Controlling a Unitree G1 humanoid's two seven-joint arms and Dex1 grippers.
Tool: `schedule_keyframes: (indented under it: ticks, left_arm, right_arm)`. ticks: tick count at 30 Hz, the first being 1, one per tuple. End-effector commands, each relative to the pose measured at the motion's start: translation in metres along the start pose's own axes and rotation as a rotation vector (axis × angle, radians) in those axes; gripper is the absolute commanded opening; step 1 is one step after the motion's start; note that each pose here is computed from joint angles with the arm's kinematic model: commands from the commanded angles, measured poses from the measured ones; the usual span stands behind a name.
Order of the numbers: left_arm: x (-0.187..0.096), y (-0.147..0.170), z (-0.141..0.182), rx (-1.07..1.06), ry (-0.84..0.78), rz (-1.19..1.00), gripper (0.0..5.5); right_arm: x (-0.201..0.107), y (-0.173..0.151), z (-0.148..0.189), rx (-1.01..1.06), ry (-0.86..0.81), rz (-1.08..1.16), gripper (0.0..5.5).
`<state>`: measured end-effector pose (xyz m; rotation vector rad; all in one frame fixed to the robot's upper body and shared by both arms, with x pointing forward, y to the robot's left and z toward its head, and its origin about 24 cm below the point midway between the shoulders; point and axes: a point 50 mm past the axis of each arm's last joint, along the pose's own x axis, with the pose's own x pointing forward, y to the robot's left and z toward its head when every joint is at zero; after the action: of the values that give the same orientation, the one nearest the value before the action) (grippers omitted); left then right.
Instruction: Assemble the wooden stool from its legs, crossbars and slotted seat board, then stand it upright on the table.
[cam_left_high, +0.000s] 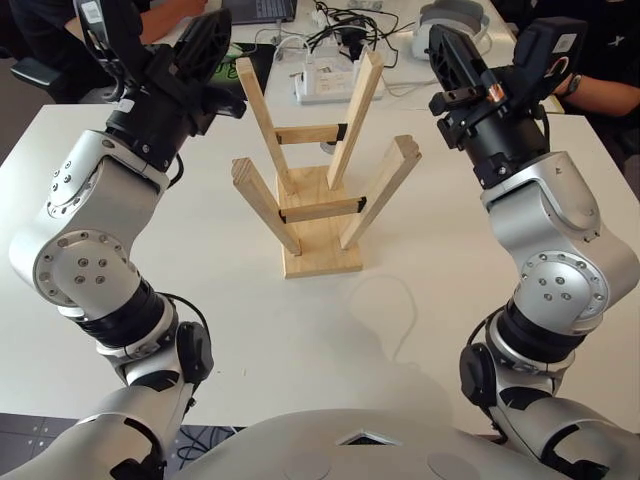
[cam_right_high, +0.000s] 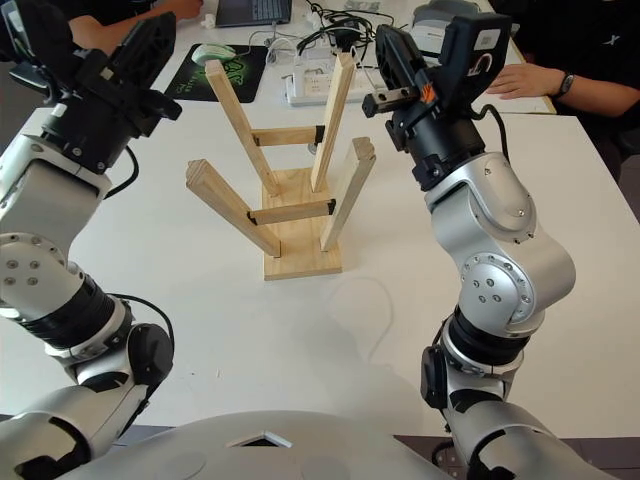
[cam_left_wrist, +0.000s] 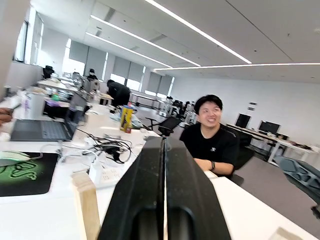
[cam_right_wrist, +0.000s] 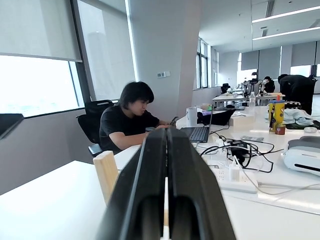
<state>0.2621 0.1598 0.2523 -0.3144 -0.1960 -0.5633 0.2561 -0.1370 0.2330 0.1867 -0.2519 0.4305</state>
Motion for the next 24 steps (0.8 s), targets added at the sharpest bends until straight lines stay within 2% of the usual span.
schedule_keyframes:
  ticks: [1,11,14,16,18,20,24]
  left_arm:
    - [0.003,-0.002,0.018,0.091,0.082,-0.122,0.00]
    - [0.013,-0.020,0.025,-0.006,0.071,-0.252,0.00]
    - [0.004,-0.019,-0.005,-0.025,0.203,-0.233,0.00]
    - [-0.012,-0.013,-0.049,-0.105,0.378,-0.205,0.00]
    - [-0.026,-0.009,-0.079,-0.133,0.490,-0.179,0.00]
    - [-0.027,-0.008,-0.081,-0.133,0.465,-0.168,0.00]
    - [0.004,-0.016,-0.037,-0.080,0.211,-0.213,0.00]
  right_arm:
    - [-0.009,-0.013,-0.023,-0.004,0.081,-0.088,0.03]
    - [-0.015,-0.017,-0.037,-0.023,0.110,-0.143,0.03]
    - [-0.013,-0.017,-0.035,-0.026,0.104,-0.143,0.03]
    - [-0.011,-0.015,-0.033,-0.026,0.097,-0.137,0.03]
    - [-0.010,-0.013,-0.031,-0.035,0.093,-0.126,0.03]
    - [-0.008,-0.012,-0.030,-0.043,0.096,-0.111,0.03]
    - [-0.011,-0.012,-0.033,-0.049,0.107,-0.119,0.03]
